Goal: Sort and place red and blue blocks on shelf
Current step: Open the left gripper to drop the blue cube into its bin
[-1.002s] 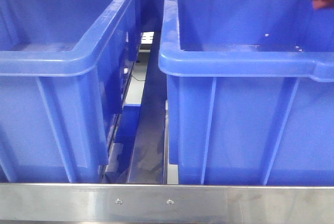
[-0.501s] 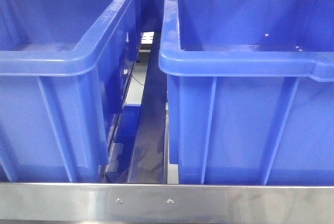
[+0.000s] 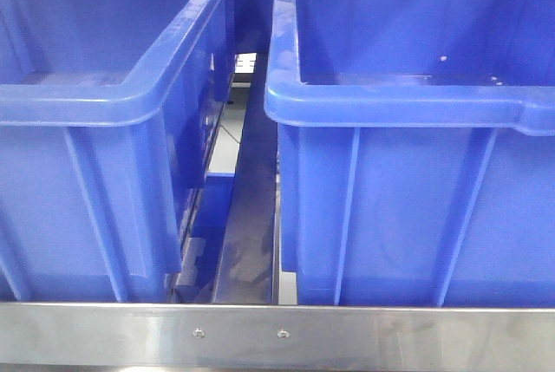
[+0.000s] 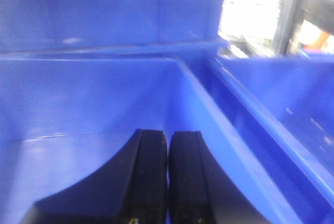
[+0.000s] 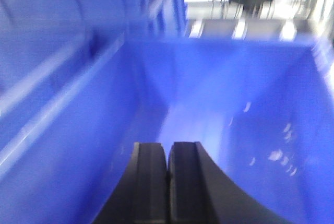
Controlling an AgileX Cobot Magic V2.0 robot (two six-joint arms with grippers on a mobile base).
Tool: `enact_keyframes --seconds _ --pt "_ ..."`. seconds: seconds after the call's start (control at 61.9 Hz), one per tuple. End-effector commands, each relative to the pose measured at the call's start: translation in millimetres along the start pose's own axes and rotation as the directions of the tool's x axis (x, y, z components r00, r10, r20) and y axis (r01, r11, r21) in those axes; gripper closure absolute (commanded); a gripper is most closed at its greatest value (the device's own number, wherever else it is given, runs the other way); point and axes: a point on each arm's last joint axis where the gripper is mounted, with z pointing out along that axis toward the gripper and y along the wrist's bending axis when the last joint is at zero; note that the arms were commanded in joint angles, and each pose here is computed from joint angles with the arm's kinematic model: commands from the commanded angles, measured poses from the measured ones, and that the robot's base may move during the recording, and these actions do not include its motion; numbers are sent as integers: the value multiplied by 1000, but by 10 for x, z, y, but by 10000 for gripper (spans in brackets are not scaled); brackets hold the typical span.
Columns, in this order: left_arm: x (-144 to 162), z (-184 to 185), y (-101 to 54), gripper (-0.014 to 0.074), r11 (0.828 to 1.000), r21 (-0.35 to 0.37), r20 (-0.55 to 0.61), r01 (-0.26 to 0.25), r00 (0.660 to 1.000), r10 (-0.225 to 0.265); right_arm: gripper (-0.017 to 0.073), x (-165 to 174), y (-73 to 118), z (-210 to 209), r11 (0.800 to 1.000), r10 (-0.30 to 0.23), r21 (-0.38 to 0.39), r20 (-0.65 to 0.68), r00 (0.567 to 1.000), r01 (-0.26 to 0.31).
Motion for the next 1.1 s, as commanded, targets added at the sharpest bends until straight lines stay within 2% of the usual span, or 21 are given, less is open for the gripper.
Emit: enact_keyframes --seconds 0.0,0.162,0.275,0.566,1.083 --pt "-227 -140 51 460 999 -34 134 7 991 -3 502 -237 -37 -125 999 -19 31 126 992 16" --pt "-214 -407 185 460 991 -133 162 -32 985 54 502 -204 -153 -370 992 -50 120 160 986 31" --pt "-177 -578 213 460 985 -168 169 -32 984 61 502 -154 -178 -535 988 -61 152 194 979 32" --pt "-179 -858 166 460 986 -165 233 -38 970 76 502 -90 -140 -814 989 -72 145 243 967 37" --pt "-183 -867 164 460 986 -165 237 -38 969 77 502 -87 -137 -824 989 -71 144 241 968 37"
